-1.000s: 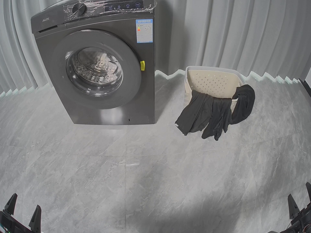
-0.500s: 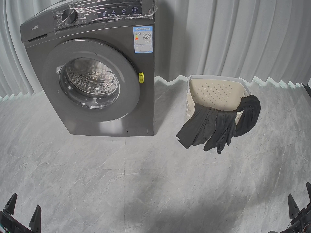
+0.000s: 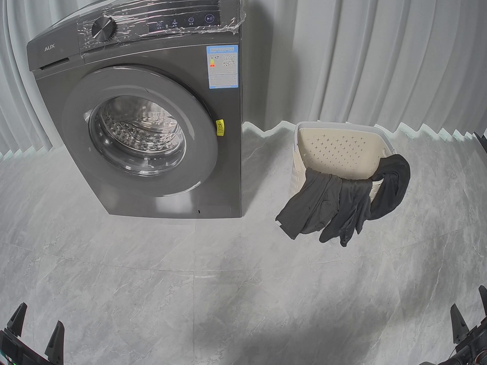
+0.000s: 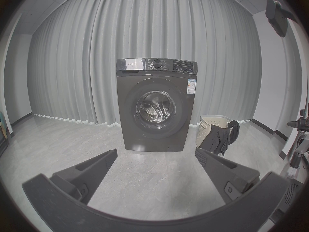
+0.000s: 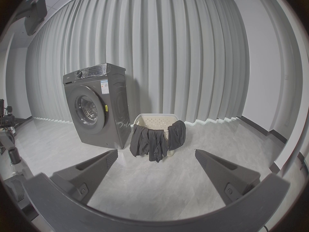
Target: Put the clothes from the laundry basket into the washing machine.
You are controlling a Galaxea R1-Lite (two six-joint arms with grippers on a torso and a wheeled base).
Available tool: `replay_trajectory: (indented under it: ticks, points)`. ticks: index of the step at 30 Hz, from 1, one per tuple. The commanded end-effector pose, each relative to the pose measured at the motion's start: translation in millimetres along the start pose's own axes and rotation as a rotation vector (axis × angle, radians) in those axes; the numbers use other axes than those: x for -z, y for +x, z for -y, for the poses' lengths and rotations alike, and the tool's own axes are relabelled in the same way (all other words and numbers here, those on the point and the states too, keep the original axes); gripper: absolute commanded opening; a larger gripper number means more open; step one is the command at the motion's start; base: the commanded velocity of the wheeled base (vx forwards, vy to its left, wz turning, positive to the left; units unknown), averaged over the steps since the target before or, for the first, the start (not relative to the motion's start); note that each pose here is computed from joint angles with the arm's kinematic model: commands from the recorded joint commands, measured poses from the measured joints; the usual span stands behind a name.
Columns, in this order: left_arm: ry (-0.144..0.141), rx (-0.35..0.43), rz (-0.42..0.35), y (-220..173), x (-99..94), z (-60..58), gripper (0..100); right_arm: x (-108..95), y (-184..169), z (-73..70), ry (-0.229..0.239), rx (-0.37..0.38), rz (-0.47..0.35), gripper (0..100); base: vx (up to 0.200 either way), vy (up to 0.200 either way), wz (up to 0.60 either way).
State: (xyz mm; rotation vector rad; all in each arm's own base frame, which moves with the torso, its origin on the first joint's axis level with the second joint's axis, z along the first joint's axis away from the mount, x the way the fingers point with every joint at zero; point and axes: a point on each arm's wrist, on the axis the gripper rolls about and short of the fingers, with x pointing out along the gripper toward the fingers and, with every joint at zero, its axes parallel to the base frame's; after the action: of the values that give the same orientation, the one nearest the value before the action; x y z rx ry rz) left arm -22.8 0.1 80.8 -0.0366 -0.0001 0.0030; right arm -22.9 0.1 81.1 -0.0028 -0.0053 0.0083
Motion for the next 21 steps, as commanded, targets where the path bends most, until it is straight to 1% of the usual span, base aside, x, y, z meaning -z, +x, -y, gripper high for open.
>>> replay_trajectory:
  ticks: [1, 21]
  points:
    - [-0.002, 0.000, -0.002, 0.1, 5.3, -0.2, 100, 5.3, 0.0, 0.0, 0.000, -0.001, -0.002, 100, 0.000, -0.200, 0.00]
    - [-0.002, -0.002, -0.001, 0.1, 5.3, -0.2, 100, 5.2, 0.0, 0.0, 0.000, -0.001, -0.001, 100, 0.000, -0.200, 0.00]
